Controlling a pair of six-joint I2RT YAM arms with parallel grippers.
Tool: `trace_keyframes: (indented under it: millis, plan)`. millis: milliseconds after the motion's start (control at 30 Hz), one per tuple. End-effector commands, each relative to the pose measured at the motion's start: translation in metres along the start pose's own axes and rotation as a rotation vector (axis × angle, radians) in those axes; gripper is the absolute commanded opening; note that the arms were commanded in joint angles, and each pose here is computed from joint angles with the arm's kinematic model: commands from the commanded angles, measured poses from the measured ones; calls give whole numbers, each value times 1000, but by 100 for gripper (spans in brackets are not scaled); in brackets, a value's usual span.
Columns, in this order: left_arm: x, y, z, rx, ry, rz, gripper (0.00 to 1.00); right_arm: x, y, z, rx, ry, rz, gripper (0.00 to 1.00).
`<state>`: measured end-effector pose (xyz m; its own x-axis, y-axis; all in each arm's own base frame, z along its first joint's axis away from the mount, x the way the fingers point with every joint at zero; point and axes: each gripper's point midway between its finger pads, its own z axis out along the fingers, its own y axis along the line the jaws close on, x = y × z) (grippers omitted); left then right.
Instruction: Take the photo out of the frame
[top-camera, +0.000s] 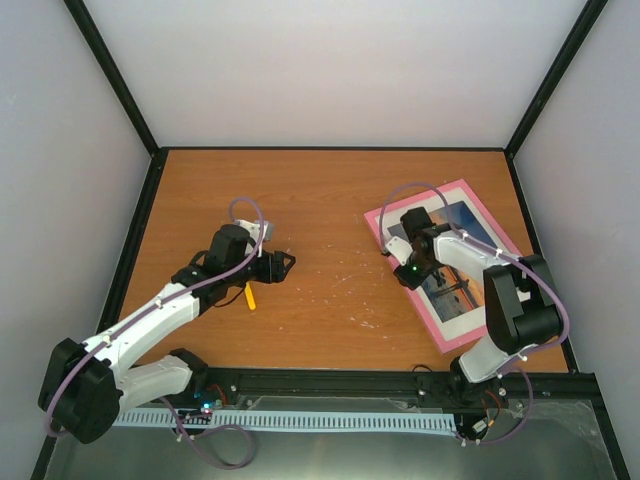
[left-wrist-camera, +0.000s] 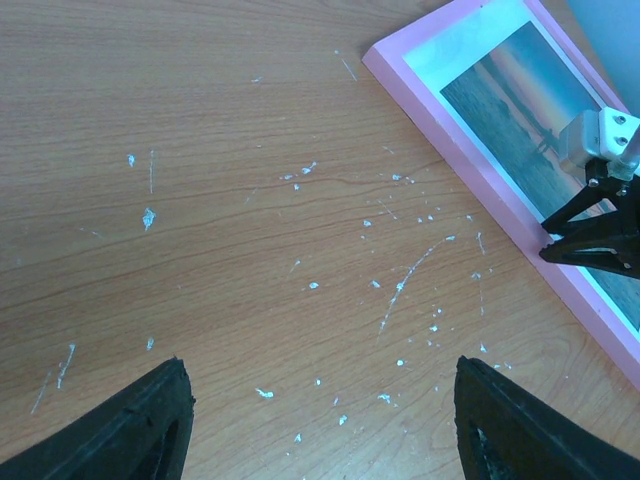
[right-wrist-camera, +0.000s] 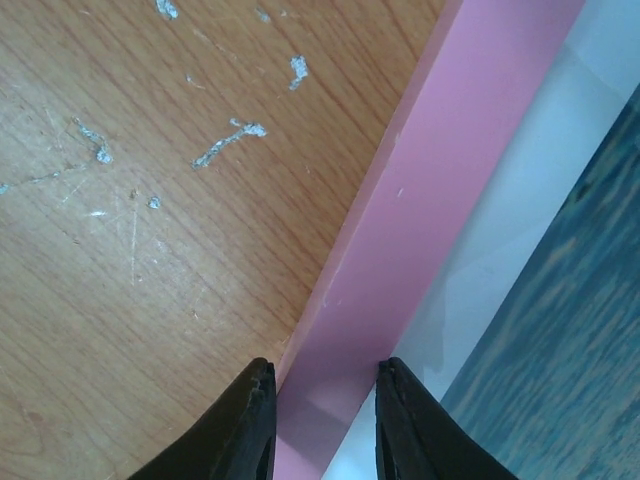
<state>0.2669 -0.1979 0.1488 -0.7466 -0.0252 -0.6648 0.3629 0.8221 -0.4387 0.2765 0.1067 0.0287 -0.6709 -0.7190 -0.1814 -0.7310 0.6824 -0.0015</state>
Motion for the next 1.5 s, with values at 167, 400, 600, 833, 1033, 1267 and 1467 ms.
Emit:
trace_keyframes:
  millis: [167, 400, 600, 833, 1033, 1267, 1467]
  plan:
    - [-5, -8, -4, 26, -35, 19, 72, -15, 32, 9, -29, 0, -146, 23]
    - [-6, -9, -8, 31, -50, 9, 72, -14, 88, 17, -95, 25, -382, 23]
    - [-5, -9, -8, 33, -51, 4, 72, -1, 138, 4, -166, -1, -610, 22]
    - [-5, -8, -8, 26, -52, 5, 72, 12, 124, -28, -65, -62, -637, 51]
    - [-4, -9, -3, 35, -37, 10, 75, 31, 122, -33, -59, -45, -632, 60]
    - [-10, -18, 5, 53, -23, 80, 73, 53, 122, -19, -85, 48, -655, 58]
    - [-4, -40, 8, 86, -25, 257, 73, 65, 102, -5, 16, 116, -675, 52]
